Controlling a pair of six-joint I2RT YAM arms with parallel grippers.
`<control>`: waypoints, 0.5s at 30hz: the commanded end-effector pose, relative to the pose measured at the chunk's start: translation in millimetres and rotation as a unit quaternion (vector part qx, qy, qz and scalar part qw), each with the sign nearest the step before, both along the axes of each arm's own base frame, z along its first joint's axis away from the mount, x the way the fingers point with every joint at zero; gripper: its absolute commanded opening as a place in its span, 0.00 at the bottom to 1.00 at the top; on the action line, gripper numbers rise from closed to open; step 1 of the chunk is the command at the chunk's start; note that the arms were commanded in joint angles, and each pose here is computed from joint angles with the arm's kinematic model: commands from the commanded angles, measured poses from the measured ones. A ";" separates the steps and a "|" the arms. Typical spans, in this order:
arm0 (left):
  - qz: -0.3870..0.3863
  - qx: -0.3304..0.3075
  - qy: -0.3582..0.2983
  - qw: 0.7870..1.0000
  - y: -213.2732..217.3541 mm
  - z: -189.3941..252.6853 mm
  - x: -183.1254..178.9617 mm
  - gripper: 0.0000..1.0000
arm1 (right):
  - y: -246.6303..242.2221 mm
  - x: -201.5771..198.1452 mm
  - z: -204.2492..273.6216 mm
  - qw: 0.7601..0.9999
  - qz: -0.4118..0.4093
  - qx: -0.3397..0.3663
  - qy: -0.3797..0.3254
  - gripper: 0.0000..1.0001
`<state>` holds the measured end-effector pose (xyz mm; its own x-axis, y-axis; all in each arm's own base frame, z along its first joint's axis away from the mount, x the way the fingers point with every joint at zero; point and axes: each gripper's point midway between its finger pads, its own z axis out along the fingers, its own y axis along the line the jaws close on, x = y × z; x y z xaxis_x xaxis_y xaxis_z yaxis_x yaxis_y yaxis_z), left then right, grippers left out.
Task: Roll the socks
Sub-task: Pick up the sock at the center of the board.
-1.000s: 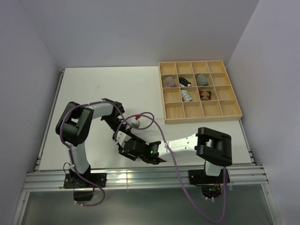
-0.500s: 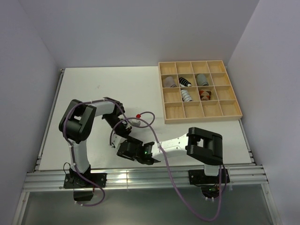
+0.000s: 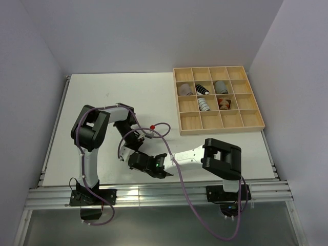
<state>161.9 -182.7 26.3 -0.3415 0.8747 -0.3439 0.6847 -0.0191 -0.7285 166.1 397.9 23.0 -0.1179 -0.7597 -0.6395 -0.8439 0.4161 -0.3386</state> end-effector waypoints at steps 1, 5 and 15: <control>-0.010 -0.016 0.000 1.000 -4.7 10.1 1.0 0.44 | -14.1 7.6 -20.3 0.999 -0.018 -0.019 0.036 0.11; 0.043 -0.035 -0.018 0.998 -15.8 27.0 29.7 0.45 | -18.2 13.1 -16.1 0.998 -0.029 -0.009 0.048 0.02; 0.166 -0.047 -0.054 0.984 -4.7 60.1 101.4 0.48 | -19.9 22.1 -6.5 0.993 -0.045 0.031 0.102 0.00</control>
<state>243.4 -188.3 60.7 -0.4910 0.7525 -0.4390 0.7495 0.1079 -0.6532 196.3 391.8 26.4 -0.2453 -0.6902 -0.6808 -0.8371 0.5050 -0.2104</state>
